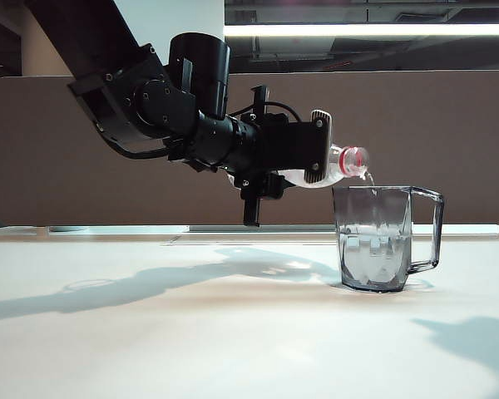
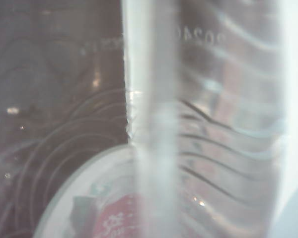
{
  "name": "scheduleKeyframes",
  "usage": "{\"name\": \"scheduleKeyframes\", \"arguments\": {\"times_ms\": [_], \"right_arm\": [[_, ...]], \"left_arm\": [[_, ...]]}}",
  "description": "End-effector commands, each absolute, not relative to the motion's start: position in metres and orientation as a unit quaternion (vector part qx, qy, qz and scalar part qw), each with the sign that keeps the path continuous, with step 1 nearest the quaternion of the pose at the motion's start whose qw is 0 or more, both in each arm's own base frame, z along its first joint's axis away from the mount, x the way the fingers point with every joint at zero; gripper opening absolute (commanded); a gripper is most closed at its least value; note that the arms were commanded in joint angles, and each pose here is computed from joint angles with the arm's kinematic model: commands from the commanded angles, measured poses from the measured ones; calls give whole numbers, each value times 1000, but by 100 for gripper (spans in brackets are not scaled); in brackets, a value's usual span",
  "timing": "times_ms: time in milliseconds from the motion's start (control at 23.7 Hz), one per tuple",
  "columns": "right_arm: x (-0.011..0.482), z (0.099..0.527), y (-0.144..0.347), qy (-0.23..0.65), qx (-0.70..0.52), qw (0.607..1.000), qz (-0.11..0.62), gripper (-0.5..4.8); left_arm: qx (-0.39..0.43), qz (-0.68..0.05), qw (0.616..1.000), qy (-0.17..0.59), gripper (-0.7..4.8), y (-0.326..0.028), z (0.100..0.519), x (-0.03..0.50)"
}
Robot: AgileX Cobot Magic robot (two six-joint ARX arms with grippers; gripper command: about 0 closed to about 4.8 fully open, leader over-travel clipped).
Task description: Pick up the mineral water bottle with the left hand on the table and pour water into the mug until it's half full.
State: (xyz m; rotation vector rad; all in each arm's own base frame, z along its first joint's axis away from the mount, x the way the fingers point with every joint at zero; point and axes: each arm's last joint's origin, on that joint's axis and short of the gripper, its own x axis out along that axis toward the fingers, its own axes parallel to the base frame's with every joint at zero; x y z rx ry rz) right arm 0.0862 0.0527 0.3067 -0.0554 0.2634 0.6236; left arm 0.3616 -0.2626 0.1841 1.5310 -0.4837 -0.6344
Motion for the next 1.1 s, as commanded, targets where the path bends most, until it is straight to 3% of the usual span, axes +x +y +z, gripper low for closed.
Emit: {"name": "scheduleKeyframes", "arguments": {"times_ms": [42, 548, 717, 885, 1096], "right_arm": [[86, 310, 53, 118, -26, 944, 309, -2], [86, 310, 53, 117, -26, 944, 308, -2], [86, 310, 53, 117, -26, 944, 308, -2], [86, 310, 53, 118, -26, 944, 308, -2], [86, 310, 53, 117, -26, 944, 308, -2]], "left_arm": [[642, -271, 681, -224, 175, -264, 196, 361], [474, -313, 808, -160, 174, -259, 215, 356], [364, -341, 864, -73, 174, -247, 231, 349], [293, -346, 891, 3, 174, -233, 237, 346], [188, -318, 928, 42, 174, -199, 239, 332]]}}
